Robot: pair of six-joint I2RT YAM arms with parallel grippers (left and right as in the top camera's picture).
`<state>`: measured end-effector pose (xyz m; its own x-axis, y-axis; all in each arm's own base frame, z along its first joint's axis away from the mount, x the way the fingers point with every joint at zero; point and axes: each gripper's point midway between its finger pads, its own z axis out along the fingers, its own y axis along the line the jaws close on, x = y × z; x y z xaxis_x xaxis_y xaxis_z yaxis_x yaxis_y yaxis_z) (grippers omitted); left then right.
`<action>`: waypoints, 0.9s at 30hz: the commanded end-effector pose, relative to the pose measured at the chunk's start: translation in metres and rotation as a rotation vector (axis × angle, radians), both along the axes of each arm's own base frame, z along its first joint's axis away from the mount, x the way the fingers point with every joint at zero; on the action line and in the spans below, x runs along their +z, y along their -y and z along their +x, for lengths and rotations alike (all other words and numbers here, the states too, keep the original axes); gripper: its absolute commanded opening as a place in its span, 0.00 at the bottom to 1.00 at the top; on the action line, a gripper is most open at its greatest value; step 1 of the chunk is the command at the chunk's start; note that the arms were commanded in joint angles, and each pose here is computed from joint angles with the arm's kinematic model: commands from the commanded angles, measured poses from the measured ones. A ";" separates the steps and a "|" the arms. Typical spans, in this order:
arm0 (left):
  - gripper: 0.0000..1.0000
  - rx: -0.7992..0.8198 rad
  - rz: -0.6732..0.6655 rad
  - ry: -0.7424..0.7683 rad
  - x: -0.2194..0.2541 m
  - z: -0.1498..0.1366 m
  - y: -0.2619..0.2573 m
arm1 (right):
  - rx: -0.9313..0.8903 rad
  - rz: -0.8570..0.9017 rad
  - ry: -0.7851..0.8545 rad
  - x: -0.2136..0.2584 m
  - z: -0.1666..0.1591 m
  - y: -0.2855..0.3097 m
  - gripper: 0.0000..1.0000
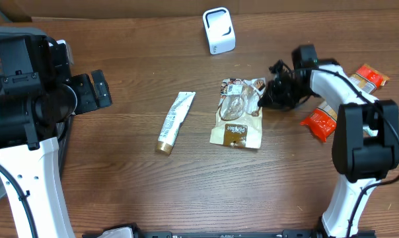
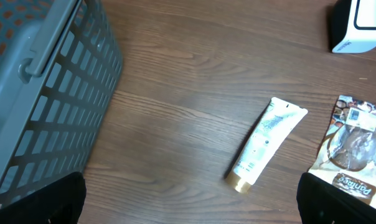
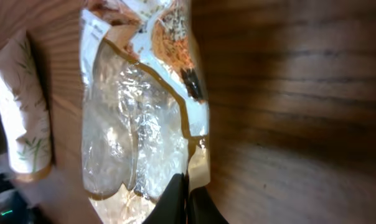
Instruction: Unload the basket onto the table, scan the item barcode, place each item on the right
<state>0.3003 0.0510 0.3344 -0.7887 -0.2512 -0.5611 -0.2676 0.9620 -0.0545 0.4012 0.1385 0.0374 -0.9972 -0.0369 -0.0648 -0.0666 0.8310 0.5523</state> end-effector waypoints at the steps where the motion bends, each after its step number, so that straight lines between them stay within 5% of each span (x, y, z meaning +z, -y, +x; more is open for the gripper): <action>1: 1.00 0.004 -0.012 0.000 -0.001 0.001 0.000 | 0.068 -0.117 0.113 0.031 0.009 -0.017 0.04; 27: 1.00 0.005 -0.011 0.001 -0.001 0.002 0.000 | 0.150 0.067 0.082 0.020 -0.007 -0.109 0.04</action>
<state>0.3003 0.0510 0.3344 -0.7887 -0.2516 -0.5610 -0.2677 0.9619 -0.0551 0.4008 0.2350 0.0699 -0.9663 -0.1690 -0.1941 -0.2513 0.7827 0.5695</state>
